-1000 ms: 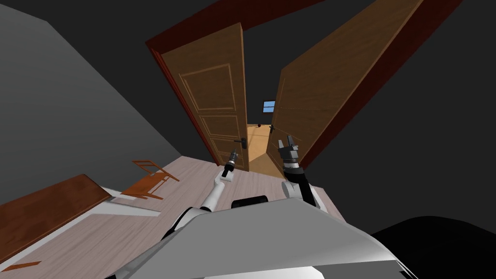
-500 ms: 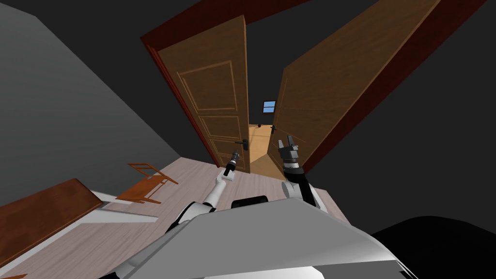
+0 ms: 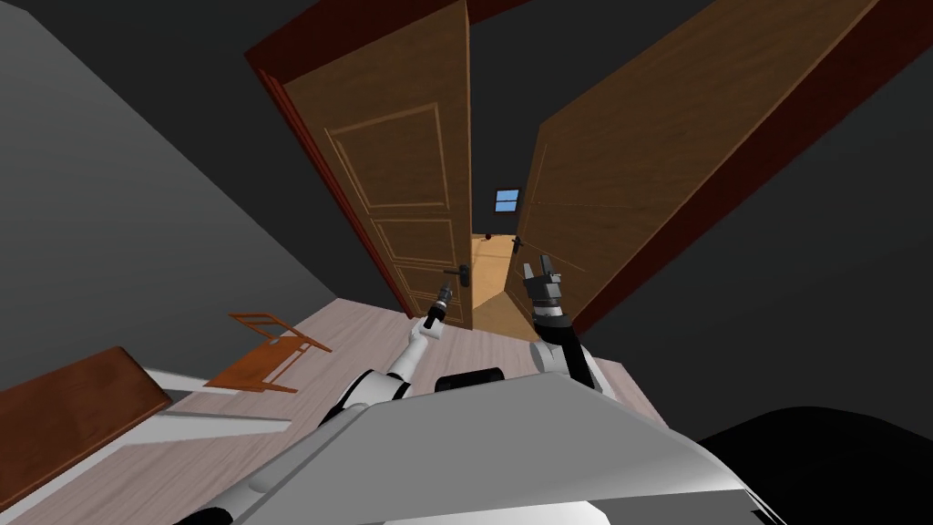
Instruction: Push the door open
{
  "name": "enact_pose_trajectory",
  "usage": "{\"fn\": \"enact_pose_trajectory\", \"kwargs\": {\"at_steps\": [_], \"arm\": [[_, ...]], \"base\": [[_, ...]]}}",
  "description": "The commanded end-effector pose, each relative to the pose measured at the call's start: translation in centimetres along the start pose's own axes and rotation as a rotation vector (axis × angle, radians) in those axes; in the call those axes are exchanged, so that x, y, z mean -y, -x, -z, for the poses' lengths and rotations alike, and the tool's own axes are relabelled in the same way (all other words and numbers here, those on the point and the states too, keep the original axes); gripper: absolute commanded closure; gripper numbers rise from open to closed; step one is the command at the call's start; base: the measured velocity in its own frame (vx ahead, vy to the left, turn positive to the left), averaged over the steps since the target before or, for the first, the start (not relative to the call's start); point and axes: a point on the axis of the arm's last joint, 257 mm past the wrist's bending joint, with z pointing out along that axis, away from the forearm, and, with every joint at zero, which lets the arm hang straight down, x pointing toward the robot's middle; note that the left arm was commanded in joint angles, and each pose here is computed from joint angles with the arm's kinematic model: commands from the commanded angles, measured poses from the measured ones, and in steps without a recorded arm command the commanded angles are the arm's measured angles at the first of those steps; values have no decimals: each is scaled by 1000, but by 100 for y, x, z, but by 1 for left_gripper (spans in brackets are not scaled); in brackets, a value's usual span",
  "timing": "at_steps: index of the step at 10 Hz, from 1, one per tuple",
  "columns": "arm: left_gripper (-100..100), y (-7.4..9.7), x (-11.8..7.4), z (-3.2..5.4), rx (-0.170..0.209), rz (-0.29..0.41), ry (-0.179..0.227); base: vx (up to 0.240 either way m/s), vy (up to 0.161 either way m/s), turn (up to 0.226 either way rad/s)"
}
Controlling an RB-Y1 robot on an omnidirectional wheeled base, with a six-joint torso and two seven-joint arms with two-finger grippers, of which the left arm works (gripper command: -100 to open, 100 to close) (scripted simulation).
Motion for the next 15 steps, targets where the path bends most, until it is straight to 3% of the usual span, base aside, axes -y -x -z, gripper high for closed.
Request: {"fn": "enact_pose_trajectory", "kwargs": {"at_steps": [1, 5, 10, 11, 15], "arm": [[-100, 0, 0, 0, 0, 0, 0], [-100, 117, -11, 9, 14, -11, 5], [-100, 118, -13, 1, 20, -4, 5], [100, 118, -13, 1, 20, -4, 5], [100, 118, -13, 1, 20, -4, 5]], "base": [[49, 26, -5], [157, -51, -22], [181, -53, -21], [-10, 2, 7], [-9, 3, -6]]}}
